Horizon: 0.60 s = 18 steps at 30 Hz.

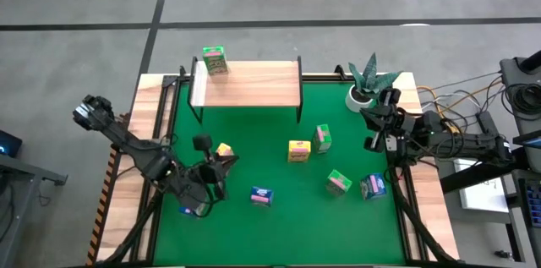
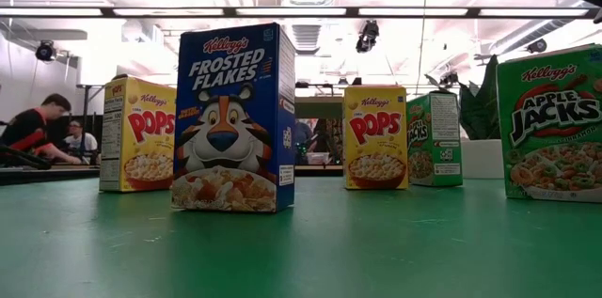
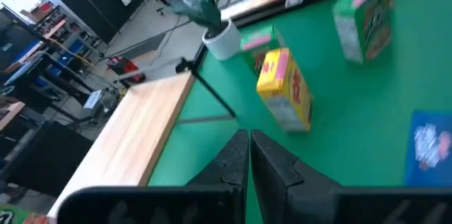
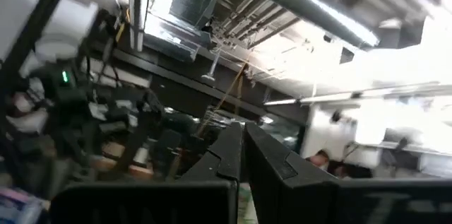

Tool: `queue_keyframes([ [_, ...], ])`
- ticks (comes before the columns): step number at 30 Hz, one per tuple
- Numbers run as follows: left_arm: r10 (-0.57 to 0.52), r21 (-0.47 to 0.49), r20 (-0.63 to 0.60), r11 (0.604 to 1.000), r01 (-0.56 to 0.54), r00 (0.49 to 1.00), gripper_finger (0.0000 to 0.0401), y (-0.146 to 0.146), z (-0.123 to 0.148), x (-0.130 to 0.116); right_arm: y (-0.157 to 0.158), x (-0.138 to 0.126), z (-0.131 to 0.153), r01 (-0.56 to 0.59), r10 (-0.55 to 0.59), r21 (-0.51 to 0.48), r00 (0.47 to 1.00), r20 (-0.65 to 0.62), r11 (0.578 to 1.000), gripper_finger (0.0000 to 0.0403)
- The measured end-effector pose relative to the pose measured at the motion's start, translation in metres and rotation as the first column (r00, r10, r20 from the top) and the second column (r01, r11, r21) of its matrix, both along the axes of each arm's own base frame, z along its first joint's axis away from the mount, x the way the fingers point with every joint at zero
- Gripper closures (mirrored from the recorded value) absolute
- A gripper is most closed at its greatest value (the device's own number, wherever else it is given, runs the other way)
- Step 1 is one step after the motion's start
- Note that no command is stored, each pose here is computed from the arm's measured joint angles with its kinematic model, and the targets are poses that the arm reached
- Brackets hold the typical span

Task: Stack cereal on shelf
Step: Put the right yellow cereal box on the shelf

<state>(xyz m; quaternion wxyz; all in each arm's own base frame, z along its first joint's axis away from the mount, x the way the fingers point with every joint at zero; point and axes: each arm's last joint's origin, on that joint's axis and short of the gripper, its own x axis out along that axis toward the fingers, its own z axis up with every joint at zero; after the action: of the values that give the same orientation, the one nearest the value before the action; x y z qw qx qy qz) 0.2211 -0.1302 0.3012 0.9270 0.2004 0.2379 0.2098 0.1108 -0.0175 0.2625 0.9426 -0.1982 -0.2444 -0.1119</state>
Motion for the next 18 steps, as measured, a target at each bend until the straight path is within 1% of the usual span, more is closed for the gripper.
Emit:
queue_keyframes([
  [2, 0.001, 0.015, -0.019, 1.000, -0.001, 1.000, 0.0401, 0.002, -0.008, -0.002, -0.001, 0.006, -0.004, -0.043, 0.045, 0.070, 0.999, -0.030, 0.997, 0.0394],
  [5, -0.002, 0.040, -0.026, 0.999, 0.003, 1.000, 0.0401, 0.007, -0.015, -0.009, -0.003, 0.020, -0.015, -0.074, 0.096, 0.182, 0.989, -0.115, 0.981, 0.0394],
  [6, -0.007, 0.039, -0.014, 0.999, 0.007, 1.000, 0.0401, 0.009, -0.015, -0.012, -0.004, 0.026, -0.019, -0.078, 0.112, 0.219, 0.983, -0.146, 0.973, 0.0394],
  [9, -0.030, 0.035, 0.041, 0.999, 0.028, 0.999, 0.0401, 0.016, -0.014, -0.022, -0.006, 0.036, -0.025, -0.084, 0.142, 0.307, 0.975, -0.173, 0.948, 0.0394],
  [13, -0.064, 0.040, 0.124, 0.997, 0.059, 0.990, 0.0401, 0.027, -0.017, -0.037, -0.009, 0.053, -0.017, -0.085, 0.178, 0.390, 0.962, -0.208, 0.917, 0.0394],
  [16, -0.070, 0.028, 0.179, 0.997, 0.066, 0.981, 0.0401, 0.036, -0.020, -0.048, -0.012, 0.071, -0.008, -0.043, 0.198, 0.448, 0.931, -0.306, 0.893, 0.0394],
  [18, -0.065, 0.006, 0.208, 0.998, 0.065, 0.976, 0.0401, 0.041, -0.021, -0.055, -0.014, 0.083, -0.004, 0.024, 0.215, 0.488, 0.878, -0.428, 0.873, 0.0394],
])
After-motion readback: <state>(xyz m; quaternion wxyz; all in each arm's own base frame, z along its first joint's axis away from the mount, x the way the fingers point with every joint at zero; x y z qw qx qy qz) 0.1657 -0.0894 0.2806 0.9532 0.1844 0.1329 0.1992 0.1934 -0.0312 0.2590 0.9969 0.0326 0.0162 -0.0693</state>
